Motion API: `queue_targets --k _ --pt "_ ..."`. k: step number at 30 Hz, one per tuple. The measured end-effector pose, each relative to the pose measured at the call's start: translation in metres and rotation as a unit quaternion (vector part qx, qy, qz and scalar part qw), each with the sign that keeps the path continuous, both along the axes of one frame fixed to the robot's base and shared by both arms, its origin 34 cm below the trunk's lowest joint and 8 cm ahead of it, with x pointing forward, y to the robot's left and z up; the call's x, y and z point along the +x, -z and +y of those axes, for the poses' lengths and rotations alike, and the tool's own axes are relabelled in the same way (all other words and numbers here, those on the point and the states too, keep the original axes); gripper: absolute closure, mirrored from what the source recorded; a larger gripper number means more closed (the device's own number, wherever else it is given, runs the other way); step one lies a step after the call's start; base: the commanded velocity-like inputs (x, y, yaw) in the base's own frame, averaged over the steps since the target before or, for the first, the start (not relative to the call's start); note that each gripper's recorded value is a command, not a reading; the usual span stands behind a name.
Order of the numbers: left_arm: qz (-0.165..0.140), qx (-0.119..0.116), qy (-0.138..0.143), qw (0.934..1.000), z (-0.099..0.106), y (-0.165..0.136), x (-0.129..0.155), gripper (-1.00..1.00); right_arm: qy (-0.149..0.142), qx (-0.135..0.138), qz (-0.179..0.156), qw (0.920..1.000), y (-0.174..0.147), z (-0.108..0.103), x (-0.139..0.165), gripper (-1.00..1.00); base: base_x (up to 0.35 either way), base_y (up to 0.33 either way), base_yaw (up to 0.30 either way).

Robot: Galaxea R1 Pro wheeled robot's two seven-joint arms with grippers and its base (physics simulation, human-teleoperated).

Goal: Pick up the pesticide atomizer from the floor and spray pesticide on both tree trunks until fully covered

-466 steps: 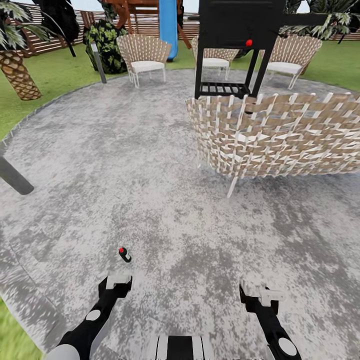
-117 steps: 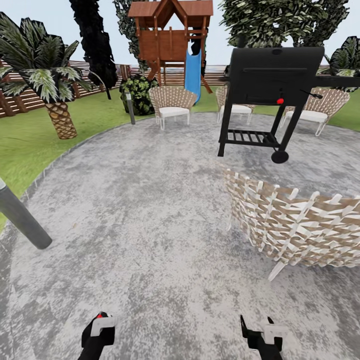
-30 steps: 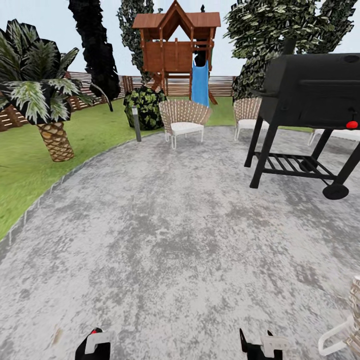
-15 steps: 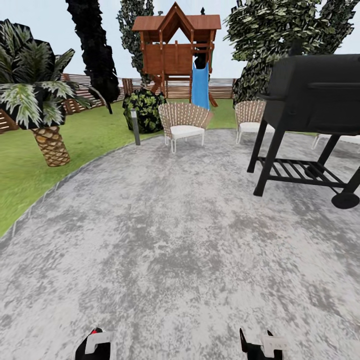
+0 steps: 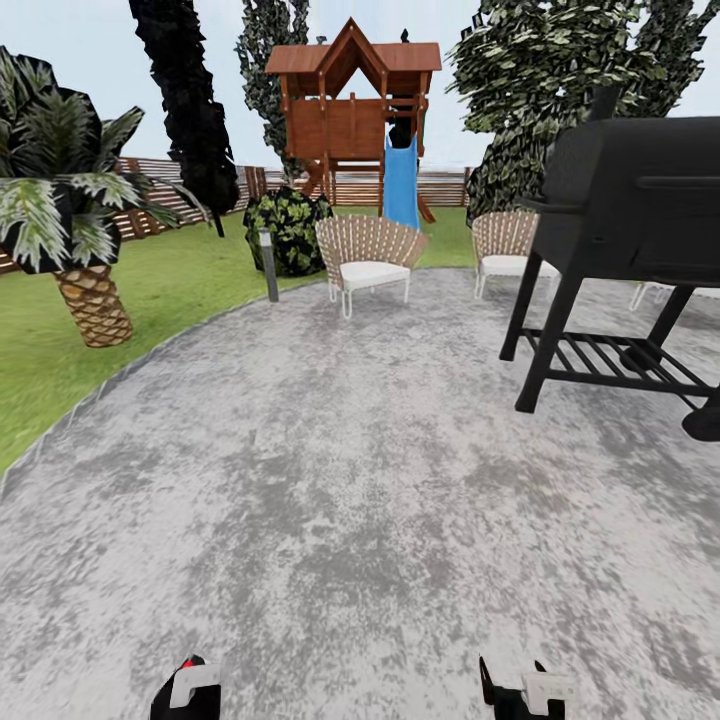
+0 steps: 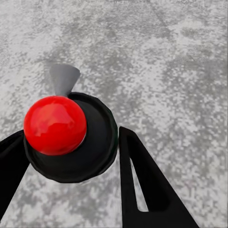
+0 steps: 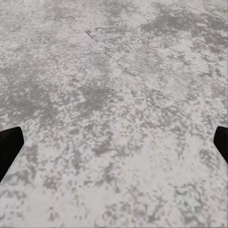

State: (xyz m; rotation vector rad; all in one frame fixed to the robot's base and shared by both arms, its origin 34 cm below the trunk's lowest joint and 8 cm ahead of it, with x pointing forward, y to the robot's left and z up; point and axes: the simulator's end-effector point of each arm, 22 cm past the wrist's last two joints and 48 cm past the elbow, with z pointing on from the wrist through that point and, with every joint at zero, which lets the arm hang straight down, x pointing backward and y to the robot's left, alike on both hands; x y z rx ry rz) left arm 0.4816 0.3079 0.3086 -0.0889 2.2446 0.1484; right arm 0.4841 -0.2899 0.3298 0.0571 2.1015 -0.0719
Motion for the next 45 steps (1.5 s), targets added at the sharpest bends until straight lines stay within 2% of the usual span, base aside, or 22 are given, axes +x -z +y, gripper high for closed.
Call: queue_targets --k 14,18,36,45 --pt "-0.008 0.000 0.000 1.0000 0.0000 -0.0063 0.0046 1.00 0.000 0.000 -0.008 1.0000 -0.0064 -0.0002 0.0043 -1.00 0.338 0.000 0.000" --pt "-0.009 0.000 0.000 1.0000 0.0000 -0.0067 0.0050 1.00 0.001 0.000 -0.008 1.0000 -0.0065 -0.0004 0.0043 -1.00 0.113 0.000 -0.033" --pt "-0.012 -0.001 -0.003 0.9999 0.0013 -0.0092 0.0067 1.00 0.001 0.000 -0.012 0.9999 -0.0088 -0.0006 0.0059 -1.00 0.005 0.000 -0.246" --pt "-0.014 0.000 -0.001 0.9999 0.0004 -0.0105 0.0078 1.00 0.001 0.000 -0.013 0.9999 -0.0102 -0.0007 0.0067 -1.00 0.202 0.174 -0.259"
